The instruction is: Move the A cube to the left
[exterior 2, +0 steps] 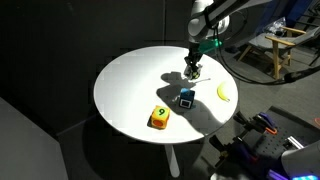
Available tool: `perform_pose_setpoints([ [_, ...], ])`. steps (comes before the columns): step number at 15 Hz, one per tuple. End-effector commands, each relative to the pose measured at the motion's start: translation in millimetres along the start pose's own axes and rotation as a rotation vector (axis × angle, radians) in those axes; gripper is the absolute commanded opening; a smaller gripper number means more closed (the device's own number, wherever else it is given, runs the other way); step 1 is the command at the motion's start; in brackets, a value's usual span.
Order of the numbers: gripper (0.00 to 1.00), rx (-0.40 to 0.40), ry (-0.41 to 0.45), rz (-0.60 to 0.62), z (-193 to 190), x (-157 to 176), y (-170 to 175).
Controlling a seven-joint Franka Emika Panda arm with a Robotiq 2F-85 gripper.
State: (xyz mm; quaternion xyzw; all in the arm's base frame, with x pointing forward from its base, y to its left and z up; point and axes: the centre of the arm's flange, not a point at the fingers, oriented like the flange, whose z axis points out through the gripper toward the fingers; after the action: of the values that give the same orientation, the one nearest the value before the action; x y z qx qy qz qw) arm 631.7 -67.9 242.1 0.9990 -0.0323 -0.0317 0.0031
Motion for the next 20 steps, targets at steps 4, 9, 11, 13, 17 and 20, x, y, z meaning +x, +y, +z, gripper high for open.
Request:
perform_pose_setpoints([
  [4, 0.04, -0.006, 0.007, -0.032, -10.0, 0.6, 1.4],
  [9, 0.05, -0.030, -0.004, -0.138, -20.0, 0.7, 1.5],
  [11, 0.05, -0.026, -0.021, -0.202, -23.5, 0.2, 0.5],
  [13, 0.05, -0.028, -0.038, -0.282, -26.5, -1.1, -2.3],
  [17, 0.05, -0.054, -0.069, -0.466, -31.9, -3.3, -9.0],
  [20, 0.05, -0.078, -0.088, -0.610, -36.3, -5.4, -12.4],
])
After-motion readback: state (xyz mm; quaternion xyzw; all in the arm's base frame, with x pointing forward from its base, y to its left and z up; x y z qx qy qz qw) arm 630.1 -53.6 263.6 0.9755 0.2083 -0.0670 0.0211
